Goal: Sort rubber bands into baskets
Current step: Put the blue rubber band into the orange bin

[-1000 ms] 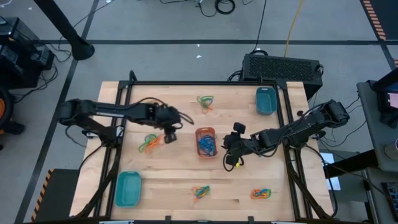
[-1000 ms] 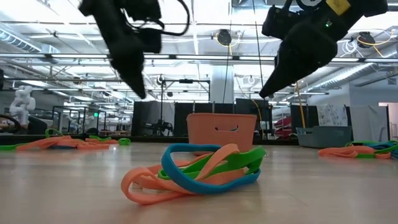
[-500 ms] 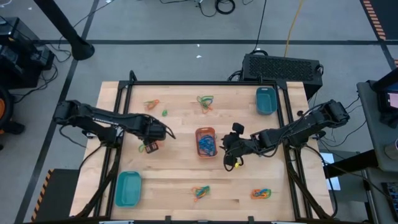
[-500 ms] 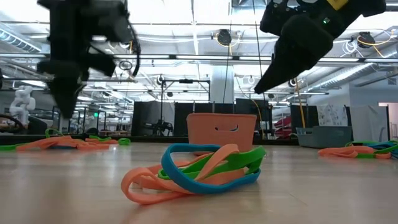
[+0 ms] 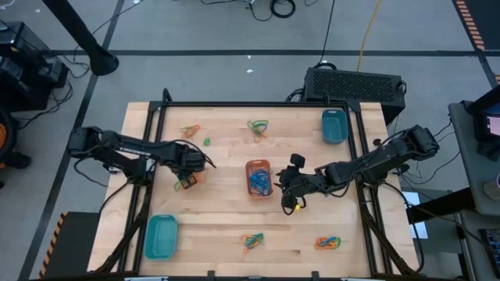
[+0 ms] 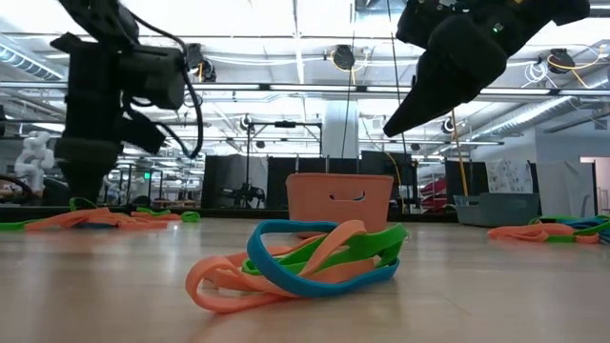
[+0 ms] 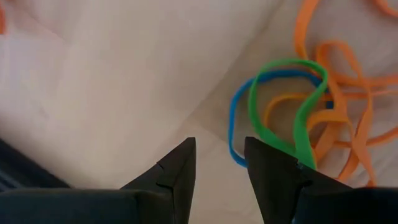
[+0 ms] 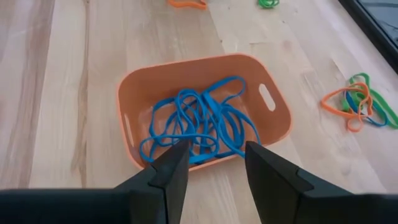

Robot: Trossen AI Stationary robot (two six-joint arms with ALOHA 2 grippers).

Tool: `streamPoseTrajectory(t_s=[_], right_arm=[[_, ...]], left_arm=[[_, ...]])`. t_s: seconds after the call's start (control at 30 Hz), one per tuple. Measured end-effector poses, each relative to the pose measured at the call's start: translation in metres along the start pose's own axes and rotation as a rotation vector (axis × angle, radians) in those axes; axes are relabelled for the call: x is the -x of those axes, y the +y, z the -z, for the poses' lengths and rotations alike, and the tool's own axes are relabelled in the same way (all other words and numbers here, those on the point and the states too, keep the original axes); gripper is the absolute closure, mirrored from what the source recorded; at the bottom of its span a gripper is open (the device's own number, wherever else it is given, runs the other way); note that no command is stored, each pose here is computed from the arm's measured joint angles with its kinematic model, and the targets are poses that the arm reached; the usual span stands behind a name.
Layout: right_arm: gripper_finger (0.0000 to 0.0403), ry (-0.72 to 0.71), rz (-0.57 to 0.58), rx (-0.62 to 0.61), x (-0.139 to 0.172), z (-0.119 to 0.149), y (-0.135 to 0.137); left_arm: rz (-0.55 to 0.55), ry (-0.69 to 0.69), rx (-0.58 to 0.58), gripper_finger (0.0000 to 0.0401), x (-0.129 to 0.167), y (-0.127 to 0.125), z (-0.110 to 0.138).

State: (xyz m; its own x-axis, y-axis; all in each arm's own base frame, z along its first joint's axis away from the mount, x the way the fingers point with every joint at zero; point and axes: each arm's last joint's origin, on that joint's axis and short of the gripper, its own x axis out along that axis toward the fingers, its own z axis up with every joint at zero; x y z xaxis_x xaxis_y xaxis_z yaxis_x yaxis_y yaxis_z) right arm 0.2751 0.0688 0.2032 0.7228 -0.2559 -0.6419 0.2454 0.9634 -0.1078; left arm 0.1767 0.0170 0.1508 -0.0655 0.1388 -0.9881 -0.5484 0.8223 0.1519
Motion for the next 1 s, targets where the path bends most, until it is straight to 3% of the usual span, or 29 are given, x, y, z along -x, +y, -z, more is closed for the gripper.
streamPoseTrajectory(t_s=[0.37,0.5,0.63,1.0], right_arm=[[0.0255,0.001,0.0,-0.002,0.0,0.0,0.0],[0.0255,0.001,0.0,-0.003,0.0,0.0,0.0],[0.0255,0.001,0.001,-0.003,0.0,0.0,0.0],[0.0255,-0.001,0.001,-0.001,0.0,0.0,0.0]], left_arm=[[0.054,-0.02,0.005,0.027,-0.012,-0.001,0.003],[0.048,-0.026,0.002,0.0322,-0.013,-0.001,0.003],[-0.047,-0.055,0.002,0.0389,-0.013,0.002,0.003],[-0.082,-0.161,-0.029,0.0398,0.017,-0.009,-0.013]])
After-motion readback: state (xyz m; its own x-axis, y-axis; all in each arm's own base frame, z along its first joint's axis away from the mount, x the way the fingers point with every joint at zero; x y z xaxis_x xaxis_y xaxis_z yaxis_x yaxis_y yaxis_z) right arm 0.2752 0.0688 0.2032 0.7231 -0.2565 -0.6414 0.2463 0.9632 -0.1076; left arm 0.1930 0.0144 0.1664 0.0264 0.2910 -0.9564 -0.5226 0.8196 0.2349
